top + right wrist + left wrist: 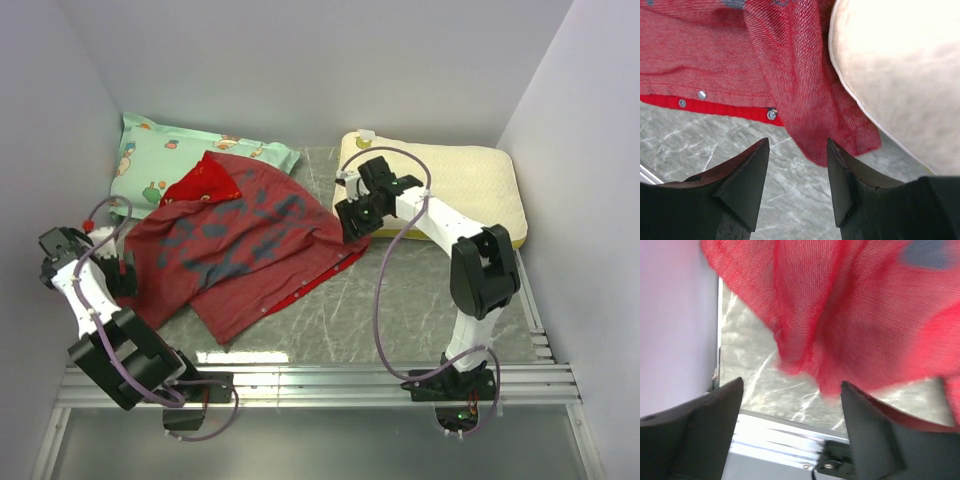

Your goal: Put the pillow into the pillowcase

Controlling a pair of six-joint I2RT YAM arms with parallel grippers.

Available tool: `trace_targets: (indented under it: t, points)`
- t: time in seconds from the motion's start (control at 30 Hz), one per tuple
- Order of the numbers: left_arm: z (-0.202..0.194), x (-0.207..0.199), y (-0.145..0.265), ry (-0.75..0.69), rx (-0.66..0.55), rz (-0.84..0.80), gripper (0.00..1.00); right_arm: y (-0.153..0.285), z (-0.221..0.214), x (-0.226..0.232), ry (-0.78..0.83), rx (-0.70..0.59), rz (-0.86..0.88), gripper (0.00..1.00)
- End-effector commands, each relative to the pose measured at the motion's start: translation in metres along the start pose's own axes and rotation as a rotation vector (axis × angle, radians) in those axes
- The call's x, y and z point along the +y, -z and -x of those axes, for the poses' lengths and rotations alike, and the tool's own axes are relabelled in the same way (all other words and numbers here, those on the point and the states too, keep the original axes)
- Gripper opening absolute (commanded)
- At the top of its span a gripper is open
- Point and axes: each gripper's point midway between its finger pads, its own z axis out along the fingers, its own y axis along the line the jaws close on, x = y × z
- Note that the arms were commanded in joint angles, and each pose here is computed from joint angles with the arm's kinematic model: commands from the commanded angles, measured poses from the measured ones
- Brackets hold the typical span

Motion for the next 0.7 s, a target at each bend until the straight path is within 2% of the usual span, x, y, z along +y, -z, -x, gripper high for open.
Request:
trace_targets:
  t: [0.0, 0.03, 0.1, 0.13, 0.17, 0.2, 0.3, 0.33, 0.4, 0.43, 0.47, 0.6, 0.67]
  points:
    - [0.082, -0.006, 0.057, -0.147, -0.308, -0.108, 0.97, -0.01, 0.018, 0.007, -0.007, -0.032, 0.021, 0.58]
    - [0.102, -0.02, 0.067, -0.164, -0.383, -0.194, 0.99, -0.013, 0.017, 0.009, -0.006, -0.026, 0.023, 0.59]
    - [0.149, -0.033, 0.077, -0.184, -0.454, -0.245, 0.99, -0.017, 0.016, 0.009, -0.013, -0.019, 0.019, 0.6]
    - [0.163, -0.039, 0.065, -0.19, -0.438, -0.273, 0.99, -0.019, 0.014, 0.01, -0.016, -0.013, 0.019, 0.63]
    - [0.18, -0.063, 0.063, -0.249, -0.455, -0.312, 0.99, -0.021, 0.016, 0.008, -0.017, -0.018, 0.001, 0.65]
    - [0.208, -0.069, 0.067, -0.255, -0.525, -0.303, 0.99, -0.023, 0.015, 0.006, -0.035, -0.021, -0.017, 0.68]
    - [0.258, -0.11, 0.052, -0.31, -0.614, -0.331, 0.99, -0.024, 0.028, -0.012, -0.055, -0.064, -0.122, 0.7]
    - [0.264, -0.123, 0.031, -0.319, -0.581, -0.358, 0.99, -0.024, 0.032, -0.016, -0.06, -0.075, -0.14, 0.7]
    - [0.285, -0.155, 0.026, -0.342, -0.587, -0.401, 0.99, -0.026, 0.041, -0.021, -0.054, -0.091, -0.159, 0.72]
    - [0.288, -0.164, 0.002, -0.326, -0.544, -0.425, 0.99, -0.027, 0.044, -0.023, -0.054, -0.092, -0.162, 0.73]
    - [0.298, -0.176, 0.0, -0.329, -0.551, -0.442, 0.99, -0.036, 0.037, -0.024, -0.063, -0.053, -0.157, 0.73]
    - [0.308, -0.193, -0.043, -0.287, -0.496, -0.43, 0.99, -0.054, 0.031, -0.02, -0.044, 0.007, -0.145, 0.75]
    - [0.309, -0.2, -0.06, -0.292, -0.485, -0.411, 0.99, -0.063, 0.024, -0.021, -0.029, 0.029, -0.148, 0.7]
